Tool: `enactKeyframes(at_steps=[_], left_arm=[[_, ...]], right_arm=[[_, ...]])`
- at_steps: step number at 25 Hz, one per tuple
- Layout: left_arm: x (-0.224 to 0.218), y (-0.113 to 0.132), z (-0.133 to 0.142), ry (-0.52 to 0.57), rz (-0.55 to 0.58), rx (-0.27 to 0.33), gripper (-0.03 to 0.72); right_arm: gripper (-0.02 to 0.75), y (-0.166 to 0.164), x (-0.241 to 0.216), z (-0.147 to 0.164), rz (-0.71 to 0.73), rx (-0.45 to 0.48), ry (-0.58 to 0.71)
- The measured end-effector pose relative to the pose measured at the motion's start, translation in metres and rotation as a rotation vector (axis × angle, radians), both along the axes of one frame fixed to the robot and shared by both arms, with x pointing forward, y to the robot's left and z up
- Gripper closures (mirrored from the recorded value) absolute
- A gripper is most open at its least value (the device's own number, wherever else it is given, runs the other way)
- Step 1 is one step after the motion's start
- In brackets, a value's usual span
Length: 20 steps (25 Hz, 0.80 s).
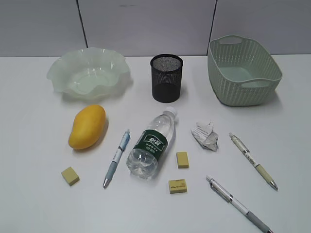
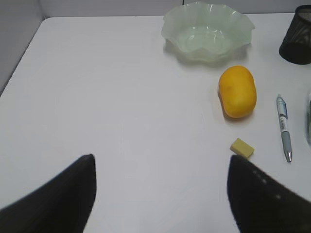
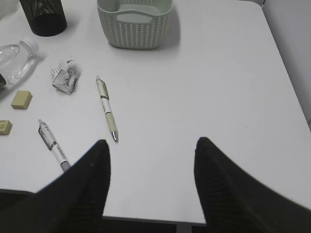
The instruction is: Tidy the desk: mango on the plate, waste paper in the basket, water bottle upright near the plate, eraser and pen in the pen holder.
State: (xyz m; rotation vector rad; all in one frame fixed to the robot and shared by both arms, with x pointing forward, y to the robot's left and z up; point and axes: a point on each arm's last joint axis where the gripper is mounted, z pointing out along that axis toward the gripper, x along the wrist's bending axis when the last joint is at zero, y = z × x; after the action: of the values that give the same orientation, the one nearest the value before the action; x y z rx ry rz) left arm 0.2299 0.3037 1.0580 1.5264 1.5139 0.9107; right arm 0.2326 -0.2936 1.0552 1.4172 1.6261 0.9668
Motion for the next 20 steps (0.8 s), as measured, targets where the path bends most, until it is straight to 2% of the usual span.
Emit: enactKeyframes(at_steps=[4,7,14,20], left_arm=[[0.003,0.002,0.009,0.019,0.07,0.031,0.07],[0.014,0.004,0.027,0.099,0.104,0.05,0.072],[0.073,-0.006,0.065,0.382,0.041,-0.043,0.081],[0.135,-0.005,0.084,0.511,0.063,-0.026,0.081]], right_arm=[[0.293,0.0,0.0,0.0,0.0,0.0,0.0],[0.293,0.0,0.0,0.0,0.0,0.0,0.0],[0.293,0.0,0.0,0.0,0.0,0.0,0.0],[0.293,0.0,0.0,0.0,0.0,0.0,0.0]])
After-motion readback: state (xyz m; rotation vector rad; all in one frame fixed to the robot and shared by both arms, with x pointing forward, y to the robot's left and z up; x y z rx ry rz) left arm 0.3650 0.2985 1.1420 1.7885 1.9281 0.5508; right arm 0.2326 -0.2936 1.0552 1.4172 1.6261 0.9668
